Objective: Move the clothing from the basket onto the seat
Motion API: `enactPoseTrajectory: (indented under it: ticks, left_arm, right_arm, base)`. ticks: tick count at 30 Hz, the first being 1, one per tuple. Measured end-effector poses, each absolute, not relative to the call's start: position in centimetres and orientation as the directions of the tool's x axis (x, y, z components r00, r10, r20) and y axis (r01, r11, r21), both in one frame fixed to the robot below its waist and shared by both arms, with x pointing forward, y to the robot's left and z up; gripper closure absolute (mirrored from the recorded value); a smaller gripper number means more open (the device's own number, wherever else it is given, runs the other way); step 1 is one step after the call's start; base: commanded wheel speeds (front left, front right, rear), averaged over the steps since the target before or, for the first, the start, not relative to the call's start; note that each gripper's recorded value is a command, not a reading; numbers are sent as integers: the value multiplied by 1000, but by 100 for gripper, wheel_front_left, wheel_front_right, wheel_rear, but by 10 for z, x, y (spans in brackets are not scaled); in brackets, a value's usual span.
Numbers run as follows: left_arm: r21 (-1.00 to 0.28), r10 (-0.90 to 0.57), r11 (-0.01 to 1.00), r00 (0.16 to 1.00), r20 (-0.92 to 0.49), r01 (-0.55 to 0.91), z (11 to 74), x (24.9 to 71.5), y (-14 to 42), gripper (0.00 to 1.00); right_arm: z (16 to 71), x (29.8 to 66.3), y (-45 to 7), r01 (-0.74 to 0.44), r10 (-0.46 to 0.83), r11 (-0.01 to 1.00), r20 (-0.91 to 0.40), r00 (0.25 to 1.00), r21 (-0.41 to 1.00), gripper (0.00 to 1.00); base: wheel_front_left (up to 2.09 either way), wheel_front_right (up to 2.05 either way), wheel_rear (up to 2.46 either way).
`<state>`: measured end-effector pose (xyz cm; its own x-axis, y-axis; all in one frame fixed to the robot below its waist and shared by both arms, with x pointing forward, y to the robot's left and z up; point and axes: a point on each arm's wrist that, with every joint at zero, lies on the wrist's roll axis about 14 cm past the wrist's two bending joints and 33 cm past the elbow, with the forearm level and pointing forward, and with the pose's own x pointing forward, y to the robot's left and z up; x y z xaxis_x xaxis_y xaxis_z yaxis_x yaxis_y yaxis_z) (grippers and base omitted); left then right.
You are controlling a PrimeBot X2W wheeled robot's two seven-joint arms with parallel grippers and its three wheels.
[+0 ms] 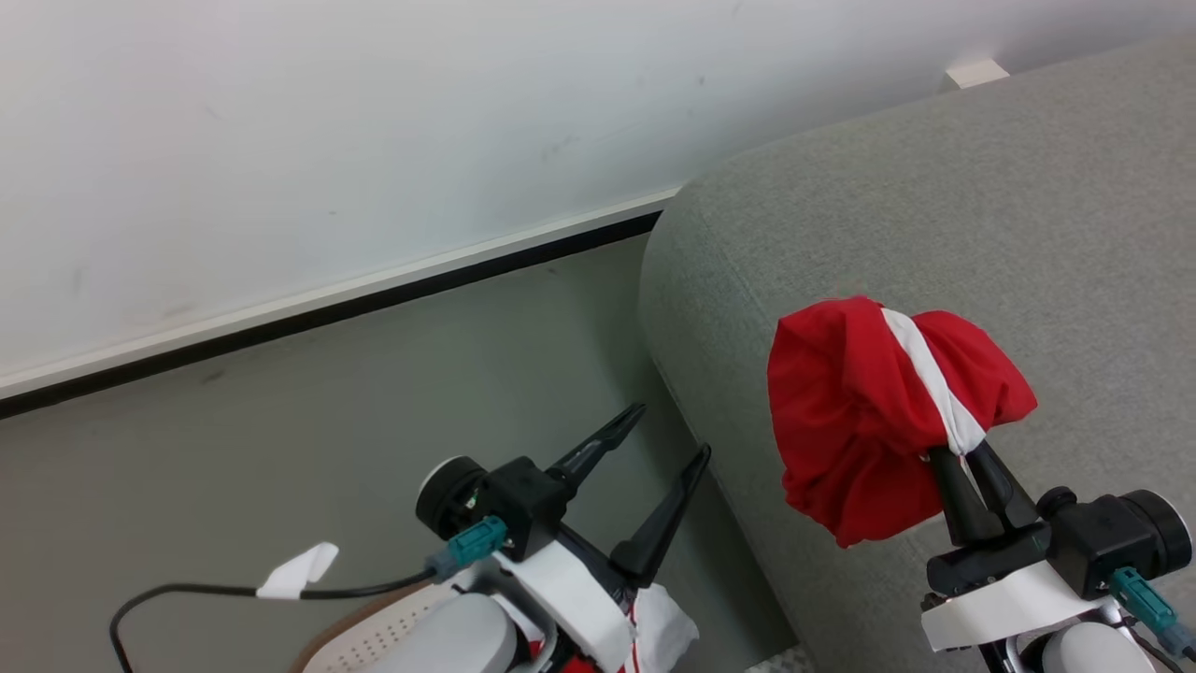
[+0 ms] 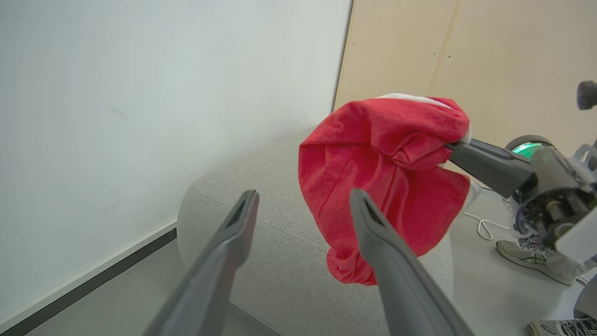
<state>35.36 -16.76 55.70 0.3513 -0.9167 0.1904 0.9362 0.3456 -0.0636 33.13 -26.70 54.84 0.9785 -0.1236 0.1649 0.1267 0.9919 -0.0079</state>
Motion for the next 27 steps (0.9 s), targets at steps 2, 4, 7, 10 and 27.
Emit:
enactPoseTrajectory:
  ticks: [2,4,7,10,27]
  left_arm:
    - [-63,-922,331,337,190,941,556,352,-172,0]
    - [-64,-926,321,328,190,945,554,350,-175,0]
    - [-65,-929,313,320,187,947,553,349,-177,0]
    - [-64,-930,312,318,184,948,551,349,-177,0]
    - [-86,-924,357,365,115,930,504,400,-146,0]
  right_arm:
    - [547,328,-270,140,-137,990,161,977,-8,100]
    - [546,326,-273,150,-147,989,157,977,-9,100]
    - [546,324,-275,156,-153,988,155,976,-11,100]
    - [546,325,-276,159,-155,987,153,976,-14,100]
    - [582,412,-364,255,-232,957,171,958,-134,100]
  base:
    - [0,0,0]
    - [0,0,0]
    - [0,0,0]
    - [0,0,0]
    - [0,0,0]
